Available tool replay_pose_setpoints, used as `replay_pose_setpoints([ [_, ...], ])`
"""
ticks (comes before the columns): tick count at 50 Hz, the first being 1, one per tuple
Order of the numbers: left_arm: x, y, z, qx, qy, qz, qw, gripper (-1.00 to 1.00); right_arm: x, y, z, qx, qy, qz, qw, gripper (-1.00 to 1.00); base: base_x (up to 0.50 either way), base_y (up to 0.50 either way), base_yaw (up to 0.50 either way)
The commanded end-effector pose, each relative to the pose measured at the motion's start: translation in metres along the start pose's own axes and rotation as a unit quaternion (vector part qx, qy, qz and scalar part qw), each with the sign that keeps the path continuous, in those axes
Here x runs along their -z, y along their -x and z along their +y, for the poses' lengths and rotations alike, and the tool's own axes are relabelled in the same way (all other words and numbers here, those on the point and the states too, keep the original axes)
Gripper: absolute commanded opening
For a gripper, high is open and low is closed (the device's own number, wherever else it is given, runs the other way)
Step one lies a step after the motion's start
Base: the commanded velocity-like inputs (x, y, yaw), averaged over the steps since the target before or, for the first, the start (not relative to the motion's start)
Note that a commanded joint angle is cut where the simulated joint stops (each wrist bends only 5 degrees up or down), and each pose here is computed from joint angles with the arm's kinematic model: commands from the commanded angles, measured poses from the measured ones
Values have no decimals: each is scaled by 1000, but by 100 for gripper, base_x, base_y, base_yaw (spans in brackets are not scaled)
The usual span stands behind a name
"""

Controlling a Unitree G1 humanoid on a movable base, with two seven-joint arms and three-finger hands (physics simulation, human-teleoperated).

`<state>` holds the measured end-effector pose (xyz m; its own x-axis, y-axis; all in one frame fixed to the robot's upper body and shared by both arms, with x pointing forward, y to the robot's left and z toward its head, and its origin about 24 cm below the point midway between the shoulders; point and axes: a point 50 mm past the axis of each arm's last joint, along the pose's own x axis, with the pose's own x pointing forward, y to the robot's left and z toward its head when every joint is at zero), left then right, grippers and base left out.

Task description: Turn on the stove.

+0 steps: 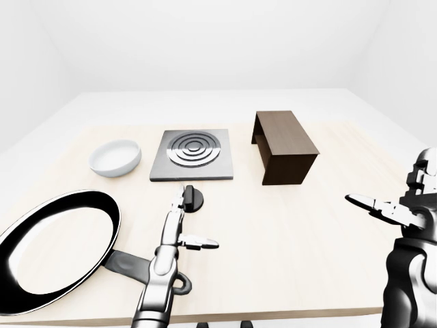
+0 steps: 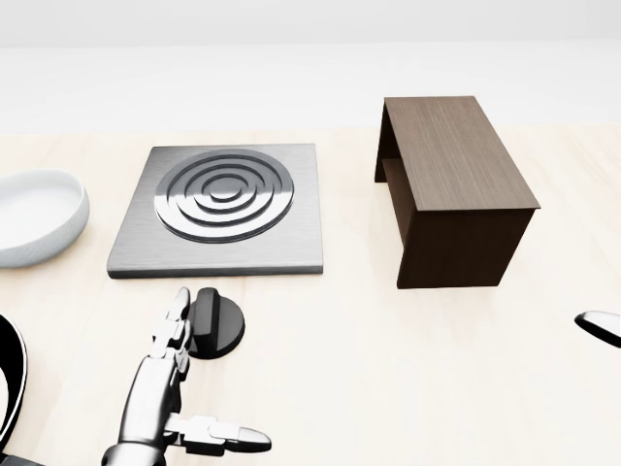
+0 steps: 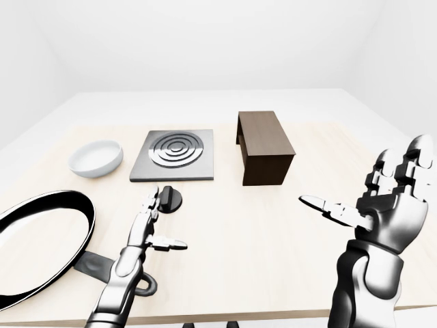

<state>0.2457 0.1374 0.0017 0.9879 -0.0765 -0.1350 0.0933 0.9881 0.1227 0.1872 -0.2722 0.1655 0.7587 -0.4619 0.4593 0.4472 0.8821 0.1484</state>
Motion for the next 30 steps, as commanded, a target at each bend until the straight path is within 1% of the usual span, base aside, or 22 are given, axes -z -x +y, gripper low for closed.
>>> replay_pose_setpoints([
  [1,0,1,-4,6,1,4,1000,100,17,1,5,-5,-3,36,999,100,0,0,0],
  [15,-1,2,-4,9,2,4,1000,100,17,1,5,-5,-4,34,999,100,0,0,0],
  [30,-9,7,-7,20,2,-2,1000,100,17,0,6,-6,-3,33,999,100,0,0,0],
])
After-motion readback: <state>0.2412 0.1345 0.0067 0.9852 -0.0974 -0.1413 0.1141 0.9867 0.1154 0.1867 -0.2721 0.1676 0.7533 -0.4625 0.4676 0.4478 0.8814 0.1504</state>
